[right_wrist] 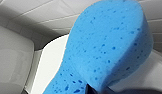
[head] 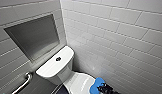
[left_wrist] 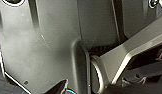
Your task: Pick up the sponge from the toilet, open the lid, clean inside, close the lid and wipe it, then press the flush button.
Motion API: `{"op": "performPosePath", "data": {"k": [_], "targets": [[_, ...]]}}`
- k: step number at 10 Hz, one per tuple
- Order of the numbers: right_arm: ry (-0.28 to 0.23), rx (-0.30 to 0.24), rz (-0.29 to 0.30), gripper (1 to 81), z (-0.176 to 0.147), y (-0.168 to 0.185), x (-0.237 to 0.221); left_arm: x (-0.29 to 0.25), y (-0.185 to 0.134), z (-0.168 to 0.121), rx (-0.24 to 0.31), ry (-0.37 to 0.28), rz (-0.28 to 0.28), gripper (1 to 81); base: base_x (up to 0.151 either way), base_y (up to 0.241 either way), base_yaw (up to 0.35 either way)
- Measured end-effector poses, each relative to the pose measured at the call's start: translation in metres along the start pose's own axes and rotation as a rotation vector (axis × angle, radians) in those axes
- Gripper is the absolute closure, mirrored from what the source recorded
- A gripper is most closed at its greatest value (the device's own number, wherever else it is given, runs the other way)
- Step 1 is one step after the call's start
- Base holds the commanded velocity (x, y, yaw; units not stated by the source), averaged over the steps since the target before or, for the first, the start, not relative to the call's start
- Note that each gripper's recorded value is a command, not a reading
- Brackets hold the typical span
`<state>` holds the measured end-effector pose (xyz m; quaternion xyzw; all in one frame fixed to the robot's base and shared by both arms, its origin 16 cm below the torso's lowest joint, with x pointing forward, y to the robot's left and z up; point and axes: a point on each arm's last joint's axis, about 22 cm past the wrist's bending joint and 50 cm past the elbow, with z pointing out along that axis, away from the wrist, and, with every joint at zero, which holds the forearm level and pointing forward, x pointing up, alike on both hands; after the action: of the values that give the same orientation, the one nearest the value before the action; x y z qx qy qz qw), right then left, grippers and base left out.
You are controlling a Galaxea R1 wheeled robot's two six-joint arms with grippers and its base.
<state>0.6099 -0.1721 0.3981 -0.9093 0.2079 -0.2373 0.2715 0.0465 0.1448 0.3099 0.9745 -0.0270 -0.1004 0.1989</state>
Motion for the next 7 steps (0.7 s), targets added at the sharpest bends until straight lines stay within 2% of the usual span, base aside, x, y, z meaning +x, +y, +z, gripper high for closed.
{"op": "performPosePath", "data": {"k": [1,3,6,7], "targets": [[0.015,0.003,-0.006,81.1,-0.009,-0.005,0.009,0.003,0.003,-0.003,0.000,0.015,0.008,1.0,0.000,0.000,0.000],[-0.023,-0.041,-0.005,81.1,-0.020,0.012,-0.003,0.004,0.008,-0.005,-0.005,0.023,0.012,1.0,0.000,0.000,0.000],[-0.106,-0.162,0.014,81.1,-0.055,0.096,-0.060,0.029,0.007,-0.004,-0.004,0.052,0.023,1.0,0.000,0.000,0.000],[-0.141,-0.183,0.020,81.1,-0.070,0.117,-0.087,0.035,0.006,-0.004,-0.004,0.058,0.026,1.0,0.000,0.000,0.000]]}}
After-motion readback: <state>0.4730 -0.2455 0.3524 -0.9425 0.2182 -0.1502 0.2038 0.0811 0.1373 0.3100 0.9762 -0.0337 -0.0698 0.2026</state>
